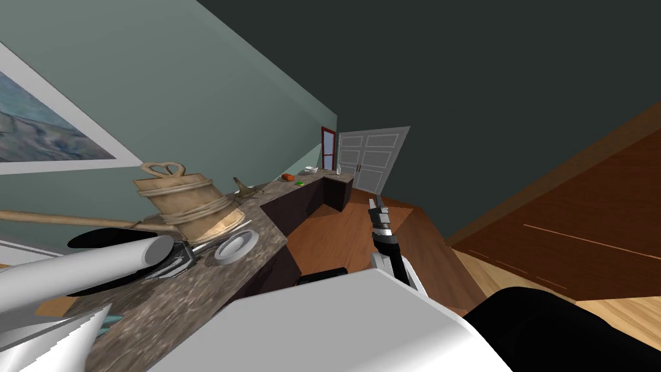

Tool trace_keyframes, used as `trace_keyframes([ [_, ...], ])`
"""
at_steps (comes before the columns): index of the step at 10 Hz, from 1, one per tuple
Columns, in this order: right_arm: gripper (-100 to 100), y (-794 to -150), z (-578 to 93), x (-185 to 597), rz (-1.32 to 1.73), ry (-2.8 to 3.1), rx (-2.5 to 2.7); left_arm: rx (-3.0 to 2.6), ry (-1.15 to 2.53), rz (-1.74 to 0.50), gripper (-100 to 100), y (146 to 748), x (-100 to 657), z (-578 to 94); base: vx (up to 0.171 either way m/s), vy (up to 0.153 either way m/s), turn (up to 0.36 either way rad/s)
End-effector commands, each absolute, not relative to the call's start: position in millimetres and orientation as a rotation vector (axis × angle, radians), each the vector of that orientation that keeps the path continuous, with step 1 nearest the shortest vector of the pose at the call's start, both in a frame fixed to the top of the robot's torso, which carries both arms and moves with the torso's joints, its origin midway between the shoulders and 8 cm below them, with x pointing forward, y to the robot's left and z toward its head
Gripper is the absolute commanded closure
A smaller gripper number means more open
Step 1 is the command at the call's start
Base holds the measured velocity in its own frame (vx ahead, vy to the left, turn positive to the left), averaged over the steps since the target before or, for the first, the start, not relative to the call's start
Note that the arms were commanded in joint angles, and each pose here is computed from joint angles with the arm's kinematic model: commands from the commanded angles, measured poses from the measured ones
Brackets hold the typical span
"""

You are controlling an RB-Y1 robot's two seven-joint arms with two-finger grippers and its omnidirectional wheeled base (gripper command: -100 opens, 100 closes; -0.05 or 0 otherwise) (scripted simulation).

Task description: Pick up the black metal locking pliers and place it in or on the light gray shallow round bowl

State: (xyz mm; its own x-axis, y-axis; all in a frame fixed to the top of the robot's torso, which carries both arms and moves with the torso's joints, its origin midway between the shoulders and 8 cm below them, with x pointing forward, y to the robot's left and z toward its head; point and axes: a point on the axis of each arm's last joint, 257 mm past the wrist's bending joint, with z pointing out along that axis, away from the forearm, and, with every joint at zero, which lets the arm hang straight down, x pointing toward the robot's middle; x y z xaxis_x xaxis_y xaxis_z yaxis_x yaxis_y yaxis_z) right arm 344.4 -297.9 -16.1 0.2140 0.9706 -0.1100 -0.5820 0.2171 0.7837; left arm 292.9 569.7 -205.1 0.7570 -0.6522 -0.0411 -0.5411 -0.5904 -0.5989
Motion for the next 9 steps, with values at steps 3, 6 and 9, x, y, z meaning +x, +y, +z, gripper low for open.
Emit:
trace_keyframes([
  [3,0,-298.0,-16.1,344.4,1.203,0.693,0.688,-2.386,0.905,-0.321,100,554.6,309.2,-194.7,0.069,-0.005,-0.069],
  [6,0,-297.9,-16.1,344.4,1.203,0.693,0.688,-2.38,0.902,-0.31,-100,557.9,308.2,-196.7,0.013,-0.002,-0.007],
  [9,0,-297.9,-16.1,344.4,1.203,0.693,0.688,-2.38,0.902,-0.31,-100,557.9,308.3,-196.7,0.0,0.0,0.0],
])
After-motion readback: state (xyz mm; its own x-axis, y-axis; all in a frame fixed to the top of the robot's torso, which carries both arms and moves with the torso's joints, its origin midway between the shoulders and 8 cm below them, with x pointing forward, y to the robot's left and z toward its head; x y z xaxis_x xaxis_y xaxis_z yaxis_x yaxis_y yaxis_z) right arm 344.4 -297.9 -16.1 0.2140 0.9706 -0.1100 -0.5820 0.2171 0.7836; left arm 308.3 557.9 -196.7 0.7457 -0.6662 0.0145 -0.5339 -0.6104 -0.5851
